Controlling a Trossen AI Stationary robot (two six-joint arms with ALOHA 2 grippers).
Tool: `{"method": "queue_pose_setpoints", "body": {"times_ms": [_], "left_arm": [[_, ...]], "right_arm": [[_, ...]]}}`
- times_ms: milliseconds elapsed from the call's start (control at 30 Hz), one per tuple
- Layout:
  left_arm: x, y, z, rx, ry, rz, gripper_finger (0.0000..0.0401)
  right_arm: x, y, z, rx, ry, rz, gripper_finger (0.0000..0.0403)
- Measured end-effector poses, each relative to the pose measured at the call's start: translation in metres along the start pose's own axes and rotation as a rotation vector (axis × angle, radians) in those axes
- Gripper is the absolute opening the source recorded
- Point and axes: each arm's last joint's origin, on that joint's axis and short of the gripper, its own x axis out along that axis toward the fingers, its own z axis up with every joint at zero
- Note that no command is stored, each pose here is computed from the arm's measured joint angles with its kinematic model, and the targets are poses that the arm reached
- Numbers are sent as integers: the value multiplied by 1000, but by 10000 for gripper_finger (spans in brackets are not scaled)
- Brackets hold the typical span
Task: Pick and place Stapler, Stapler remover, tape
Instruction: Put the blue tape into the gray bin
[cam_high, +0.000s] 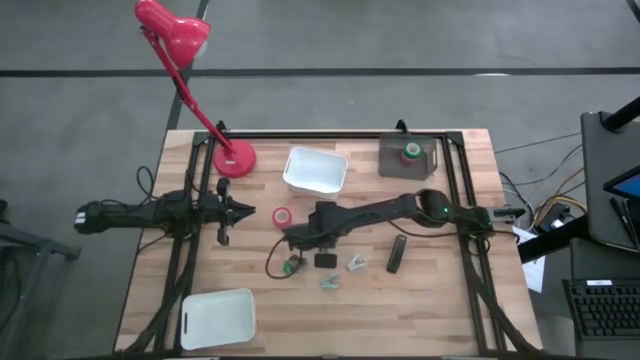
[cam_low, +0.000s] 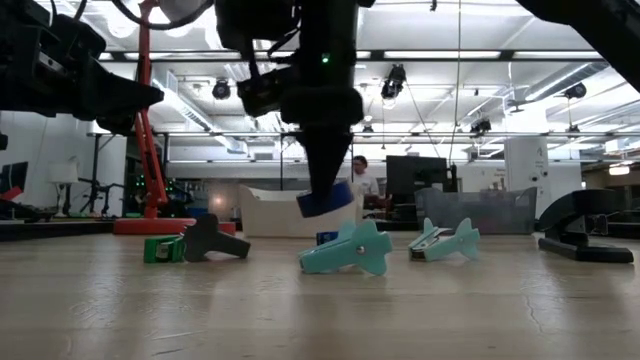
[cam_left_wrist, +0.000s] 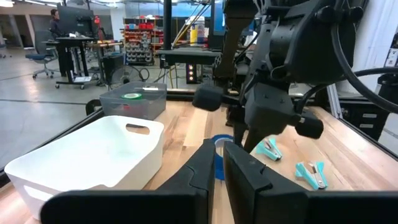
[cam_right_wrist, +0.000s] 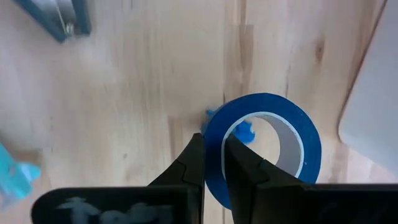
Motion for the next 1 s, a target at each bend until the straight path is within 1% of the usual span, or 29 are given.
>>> {"method": "queue_pose_setpoints", "body": {"times_ms": [267,467,667,867,1000], "left_arm": [[0,0,0,0,0,0,37],[0,0,0,0,0,0,37],[0,0,0,0,0,0,37],[0,0,0,0,0,0,37],[0,0,0,0,0,0,37]], "right_arm": [[-16,-3,-10,8,1,-47,29],[-28,-10,-28,31,4,-73,29],[-45,-21,-58,105,-29,-105,29],[-65,-34,-92,181,-154,-87,29],[-75,-48,-117,264,-222,-67,29]]}}
